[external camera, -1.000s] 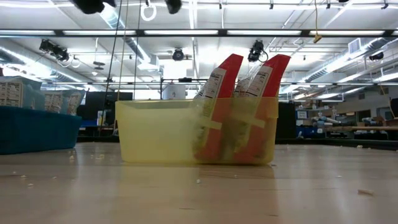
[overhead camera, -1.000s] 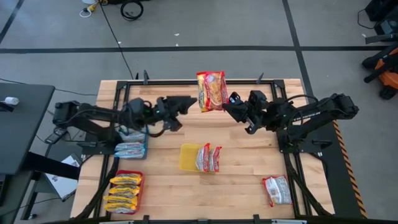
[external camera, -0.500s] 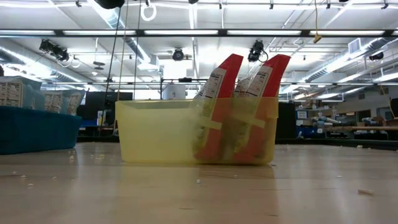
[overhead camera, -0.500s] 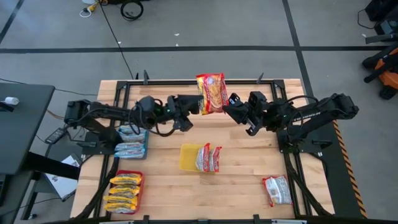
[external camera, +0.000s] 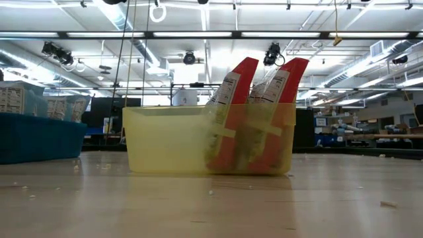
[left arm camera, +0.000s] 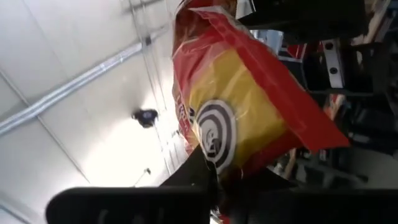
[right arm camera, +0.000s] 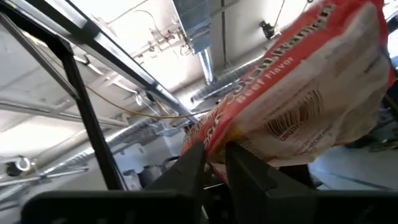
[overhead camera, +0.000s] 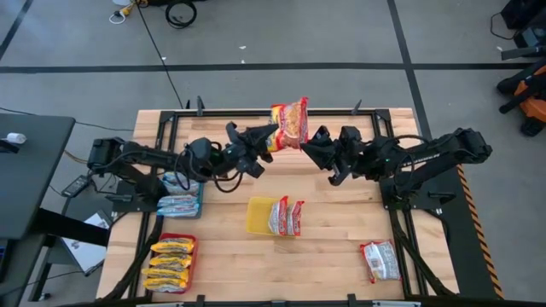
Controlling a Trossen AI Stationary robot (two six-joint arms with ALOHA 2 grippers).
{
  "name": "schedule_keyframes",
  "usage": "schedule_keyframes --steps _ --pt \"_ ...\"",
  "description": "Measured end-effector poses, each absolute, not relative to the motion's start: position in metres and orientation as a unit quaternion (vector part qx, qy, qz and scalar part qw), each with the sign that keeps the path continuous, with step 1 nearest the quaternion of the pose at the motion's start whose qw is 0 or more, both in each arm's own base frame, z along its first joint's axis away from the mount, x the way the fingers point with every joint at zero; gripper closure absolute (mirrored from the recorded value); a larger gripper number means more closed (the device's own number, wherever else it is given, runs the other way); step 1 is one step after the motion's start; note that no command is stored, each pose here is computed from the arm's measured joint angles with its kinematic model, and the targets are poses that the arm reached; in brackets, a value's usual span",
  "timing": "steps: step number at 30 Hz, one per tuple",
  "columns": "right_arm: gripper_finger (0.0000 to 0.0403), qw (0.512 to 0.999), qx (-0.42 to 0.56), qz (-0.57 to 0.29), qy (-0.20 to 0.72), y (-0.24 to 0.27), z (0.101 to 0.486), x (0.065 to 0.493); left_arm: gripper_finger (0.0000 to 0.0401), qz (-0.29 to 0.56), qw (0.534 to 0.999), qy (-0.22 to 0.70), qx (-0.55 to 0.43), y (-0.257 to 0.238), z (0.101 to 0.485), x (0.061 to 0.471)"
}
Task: Sort Maruchan noodles
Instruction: Put the top red noodle pack into the yellow bin
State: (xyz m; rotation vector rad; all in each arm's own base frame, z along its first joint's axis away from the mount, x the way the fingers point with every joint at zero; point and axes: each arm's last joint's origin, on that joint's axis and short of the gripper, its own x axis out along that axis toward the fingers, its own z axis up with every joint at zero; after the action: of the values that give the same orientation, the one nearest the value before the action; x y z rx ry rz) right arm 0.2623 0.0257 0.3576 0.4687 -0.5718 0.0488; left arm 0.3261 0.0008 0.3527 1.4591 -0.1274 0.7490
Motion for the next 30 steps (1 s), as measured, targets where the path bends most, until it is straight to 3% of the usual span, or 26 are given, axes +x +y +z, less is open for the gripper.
schedule_keyframes --steps 6,13,24,27,30 --pt "0.0281 0.951 0.174 0.008 -0.257 0.025 0.359 0.257 0.0362 0.354 0.689 0.029 0.632 0.001 0.349 0.324" --pt "0.024 0.981 0.042 -0.083 -0.172 0.022 0.357 0.245 0.0382 0.297 0.723 0.132 0.61 -0.005 0.356 0.302" --pt "0.0238 0.961 -0.122 -0.249 -0.007 0.027 0.344 0.225 0.0378 0.083 0.774 0.336 0.53 -0.018 0.373 0.279" --pt "0.024 0.959 -0.13 -0.248 0.054 0.029 0.331 0.224 0.0379 0.019 0.766 0.361 0.532 -0.035 0.358 0.288" --pt "0.024 0.957 -0.122 -0.237 0.112 0.032 0.315 0.225 0.0377 -0.029 0.724 0.408 0.556 -0.053 0.337 0.292"
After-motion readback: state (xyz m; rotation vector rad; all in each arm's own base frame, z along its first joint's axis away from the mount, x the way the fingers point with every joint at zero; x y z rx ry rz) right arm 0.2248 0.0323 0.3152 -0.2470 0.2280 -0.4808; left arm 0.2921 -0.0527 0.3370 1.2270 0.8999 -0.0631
